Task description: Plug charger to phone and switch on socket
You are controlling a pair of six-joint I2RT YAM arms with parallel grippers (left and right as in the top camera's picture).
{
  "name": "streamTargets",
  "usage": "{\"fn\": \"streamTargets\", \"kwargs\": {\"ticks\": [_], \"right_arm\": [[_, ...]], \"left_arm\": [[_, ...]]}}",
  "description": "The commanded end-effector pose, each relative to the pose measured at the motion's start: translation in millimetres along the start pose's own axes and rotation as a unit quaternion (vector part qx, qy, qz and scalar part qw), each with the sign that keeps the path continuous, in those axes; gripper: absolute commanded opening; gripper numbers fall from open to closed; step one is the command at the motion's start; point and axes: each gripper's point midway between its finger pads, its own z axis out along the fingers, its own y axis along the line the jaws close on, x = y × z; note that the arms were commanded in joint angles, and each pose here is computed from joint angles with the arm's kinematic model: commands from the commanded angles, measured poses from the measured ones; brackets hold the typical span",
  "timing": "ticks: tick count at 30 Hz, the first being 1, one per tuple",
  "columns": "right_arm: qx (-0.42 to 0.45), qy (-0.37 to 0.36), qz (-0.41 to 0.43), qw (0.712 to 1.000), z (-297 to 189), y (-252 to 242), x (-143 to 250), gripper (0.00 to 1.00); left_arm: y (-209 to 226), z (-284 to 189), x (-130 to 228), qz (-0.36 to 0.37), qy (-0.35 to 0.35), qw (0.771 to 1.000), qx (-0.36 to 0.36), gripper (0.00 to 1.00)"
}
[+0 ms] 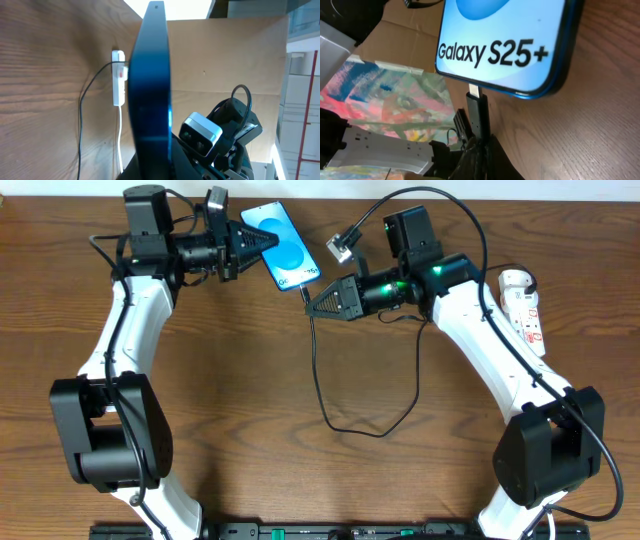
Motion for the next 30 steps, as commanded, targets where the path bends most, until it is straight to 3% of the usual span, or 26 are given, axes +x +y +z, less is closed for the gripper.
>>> {"fn": "streamTargets", "kwargs": {"ticks": [1, 30], "right_arm": [[-0.013, -0.022, -0.017, 1.0, -14, 14, -11, 0.01], [-0.019, -0.032, -0.019, 0.999, -18, 15, -17, 0.01]], "left_arm": [[-17, 0, 13, 0.02, 0.025, 0.999, 0.019, 0.07], [-30, -3, 33, 0.064, 0.08, 0.993, 0.063, 0.07]]}}
